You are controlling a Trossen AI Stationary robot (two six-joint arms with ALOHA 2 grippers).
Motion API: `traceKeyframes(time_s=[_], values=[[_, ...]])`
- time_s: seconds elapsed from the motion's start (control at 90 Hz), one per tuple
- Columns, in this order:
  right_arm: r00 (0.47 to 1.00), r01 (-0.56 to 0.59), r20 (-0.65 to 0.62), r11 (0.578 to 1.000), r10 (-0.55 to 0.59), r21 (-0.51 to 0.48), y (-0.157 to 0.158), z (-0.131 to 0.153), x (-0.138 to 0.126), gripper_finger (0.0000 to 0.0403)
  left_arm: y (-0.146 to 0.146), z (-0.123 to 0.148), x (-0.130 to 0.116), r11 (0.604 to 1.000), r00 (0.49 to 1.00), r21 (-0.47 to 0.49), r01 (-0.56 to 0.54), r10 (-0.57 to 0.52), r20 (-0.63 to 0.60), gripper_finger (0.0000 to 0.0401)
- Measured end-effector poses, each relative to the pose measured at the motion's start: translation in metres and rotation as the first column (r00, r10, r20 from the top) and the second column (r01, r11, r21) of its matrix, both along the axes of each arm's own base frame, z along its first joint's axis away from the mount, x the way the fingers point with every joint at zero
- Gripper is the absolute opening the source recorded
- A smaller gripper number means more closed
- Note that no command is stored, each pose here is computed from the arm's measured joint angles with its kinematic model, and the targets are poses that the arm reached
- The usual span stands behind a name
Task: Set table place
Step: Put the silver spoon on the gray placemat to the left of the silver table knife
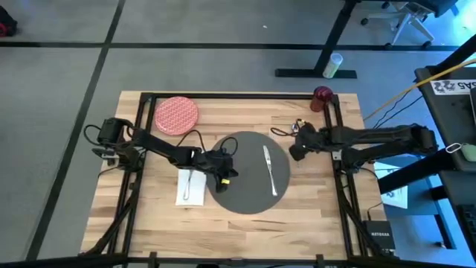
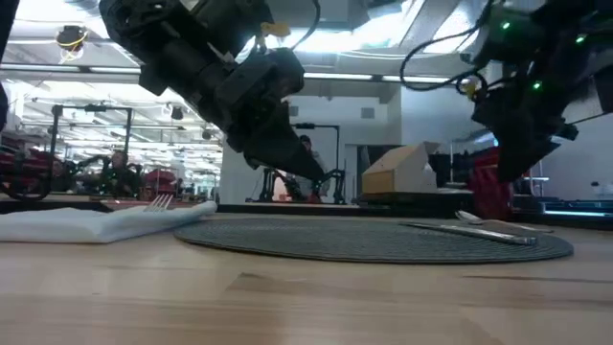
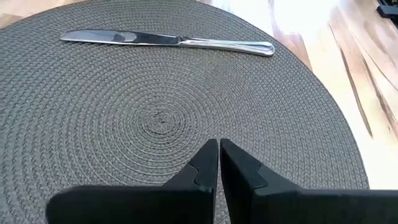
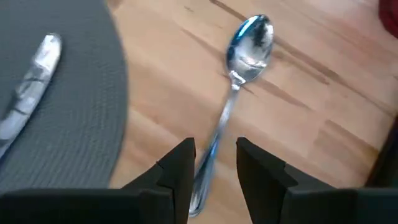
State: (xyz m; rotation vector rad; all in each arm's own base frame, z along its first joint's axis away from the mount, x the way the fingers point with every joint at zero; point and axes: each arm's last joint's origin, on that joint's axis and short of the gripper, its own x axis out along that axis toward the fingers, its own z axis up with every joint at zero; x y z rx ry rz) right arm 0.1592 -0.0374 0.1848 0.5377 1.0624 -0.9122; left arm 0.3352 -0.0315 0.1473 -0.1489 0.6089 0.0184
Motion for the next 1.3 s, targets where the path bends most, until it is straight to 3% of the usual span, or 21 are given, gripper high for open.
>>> traceKeyframes(time_s=[0.367, 1.033, 1.122, 1.3], values=[[0.995, 0.004, -0.1, 0.998, 0.003, 0.064, -0.026, -0.024, 0.013, 0.0104, 0.0, 0.0, 0.0, 1.0, 1.0, 0.0, 0.0, 0.0, -0.002, 0.0], [0.988, 0.044, -0.155, 0.992, -0.025, 0.121, -0.06, -0.052, 0.019, 0.0103, 0.0, 0.0, 0.0, 1.0, 1.0, 0.0, 0.0, 0.0, -0.003, 0.0], [0.988, 0.026, -0.153, 0.993, -0.008, 0.119, -0.061, -0.054, 0.021, 0.0086, 0.0, 0.0, 0.0, 1.0, 1.0, 0.0, 0.0, 0.0, -0.004, 0.0], [0.987, -0.02, -0.158, 0.991, 0.041, 0.129, -0.059, -0.052, 0.021, 0.001, 0.0, -0.001, 0.0, 1.0, 1.0, 0.001, 0.0, 0.0, -0.008, 0.0]])
